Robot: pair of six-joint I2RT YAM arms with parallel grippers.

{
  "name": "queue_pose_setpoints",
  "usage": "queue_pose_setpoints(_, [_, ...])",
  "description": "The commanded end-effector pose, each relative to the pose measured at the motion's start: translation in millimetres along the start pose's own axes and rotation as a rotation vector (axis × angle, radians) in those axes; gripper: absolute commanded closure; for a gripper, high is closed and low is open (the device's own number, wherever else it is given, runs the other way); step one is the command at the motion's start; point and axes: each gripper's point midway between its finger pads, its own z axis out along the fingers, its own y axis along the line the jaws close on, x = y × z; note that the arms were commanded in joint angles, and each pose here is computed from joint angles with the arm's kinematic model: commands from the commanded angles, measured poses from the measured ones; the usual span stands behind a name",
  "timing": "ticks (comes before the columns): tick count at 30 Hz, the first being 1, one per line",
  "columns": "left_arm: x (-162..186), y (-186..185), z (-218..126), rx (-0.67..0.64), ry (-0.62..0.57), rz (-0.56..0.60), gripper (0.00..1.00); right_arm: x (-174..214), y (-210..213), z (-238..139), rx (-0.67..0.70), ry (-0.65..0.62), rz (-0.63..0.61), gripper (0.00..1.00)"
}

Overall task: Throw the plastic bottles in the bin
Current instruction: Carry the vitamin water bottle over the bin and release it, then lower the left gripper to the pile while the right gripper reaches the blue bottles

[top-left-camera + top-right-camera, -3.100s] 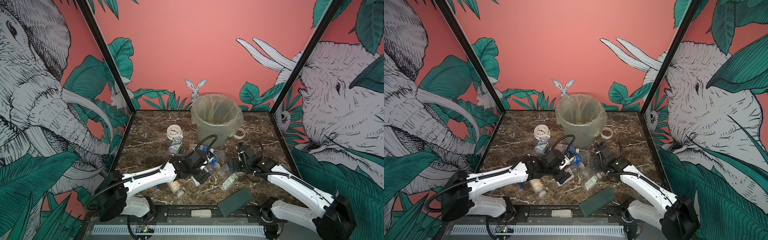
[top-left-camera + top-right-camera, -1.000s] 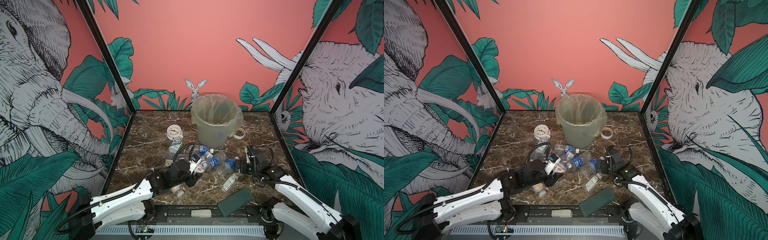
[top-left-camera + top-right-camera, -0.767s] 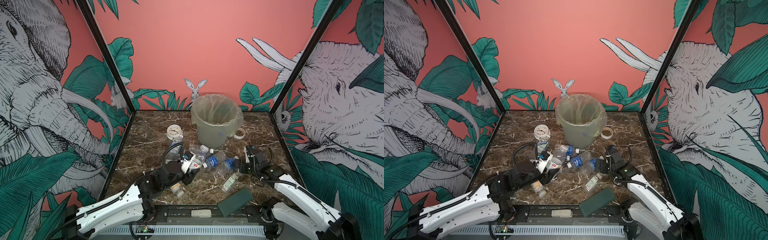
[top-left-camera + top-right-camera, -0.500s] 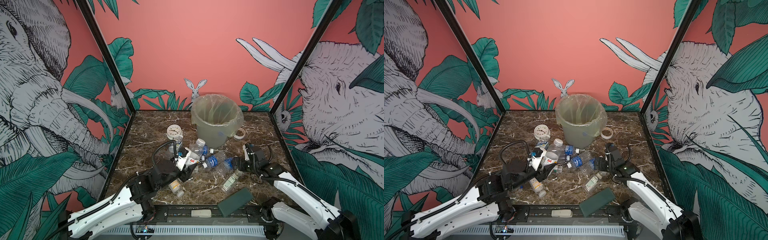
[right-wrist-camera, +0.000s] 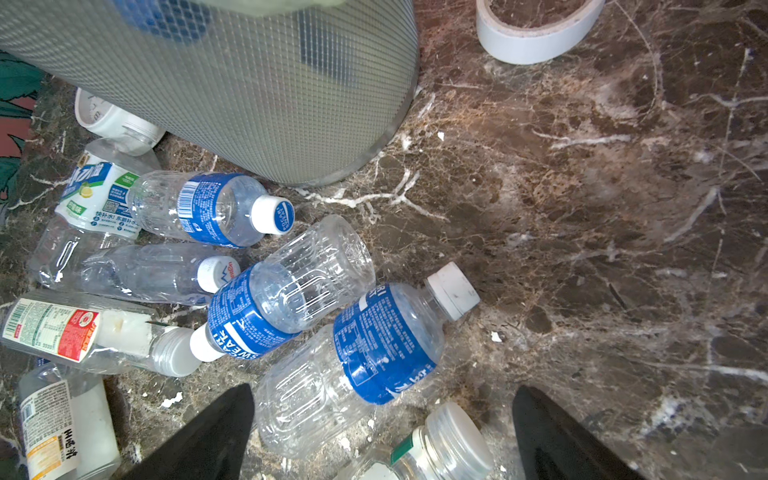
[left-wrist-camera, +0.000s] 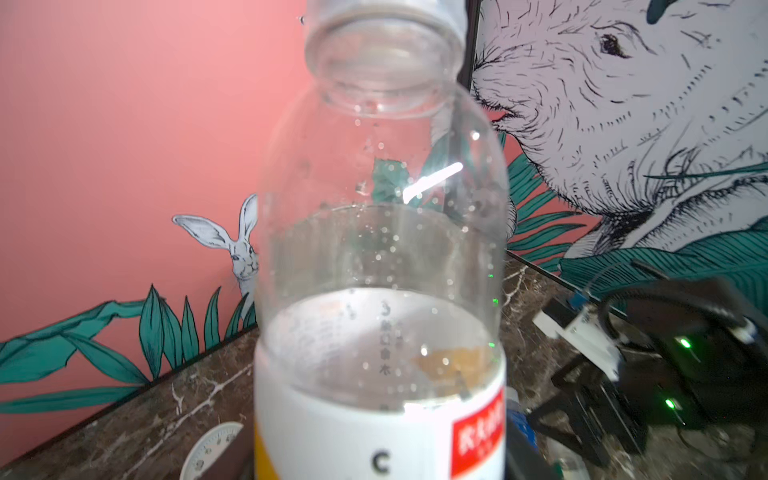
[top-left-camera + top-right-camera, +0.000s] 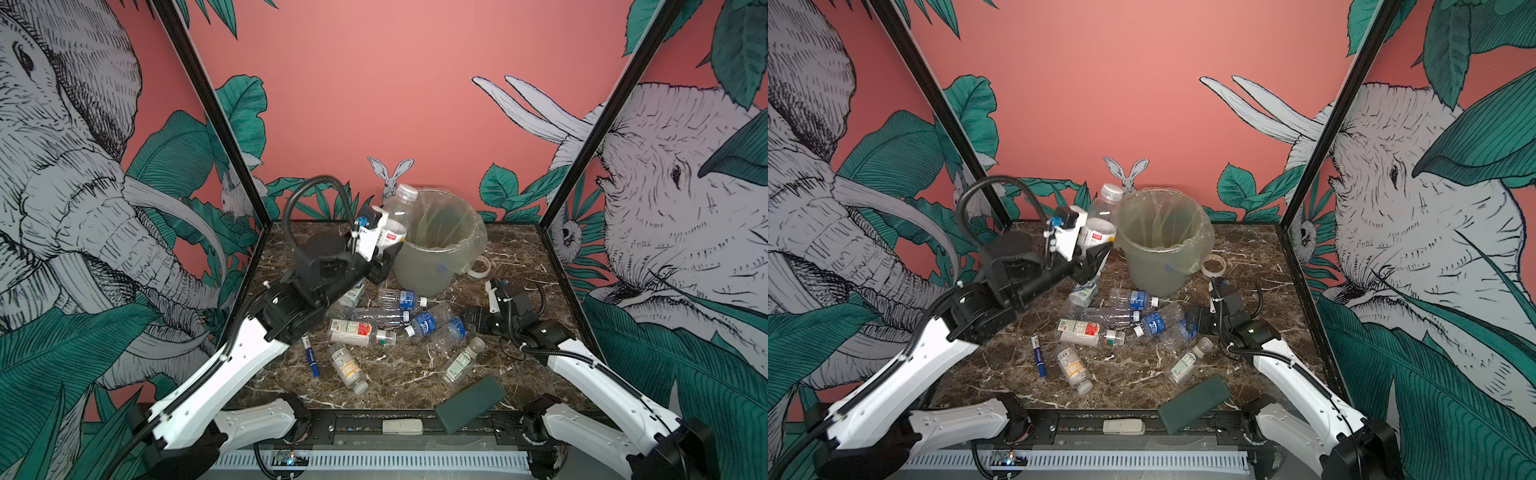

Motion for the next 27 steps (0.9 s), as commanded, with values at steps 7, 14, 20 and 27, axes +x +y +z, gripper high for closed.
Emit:
queue_pose_setpoints(7, [-38.7,26.0,135.5,0.177,0.039,-0.065,0.00,-10.7,-1.0,-9.0,-0.002,-0.027,-0.006,0.01])
queue_pose_setpoints(14, [-68.1,35.2,104.9,0.112,-0.063,-0.013,0.00,-6.8,-6.5,-20.0,0.011,-0.038,-0.008,0.01])
queue_pose_setpoints(20, [-45.5,36.7,76.3,0.079,-0.026,-0.007,0.00,1.0,-5.8,-14.5,-0.004,-0.012,0.007,0.01])
queue_pose_setpoints(27, [3.0,49.6,45.3,-0.023,0.068,0.010,0.01,8.7,1.2,-7.3,-0.024,0.029,-0.034,0.01])
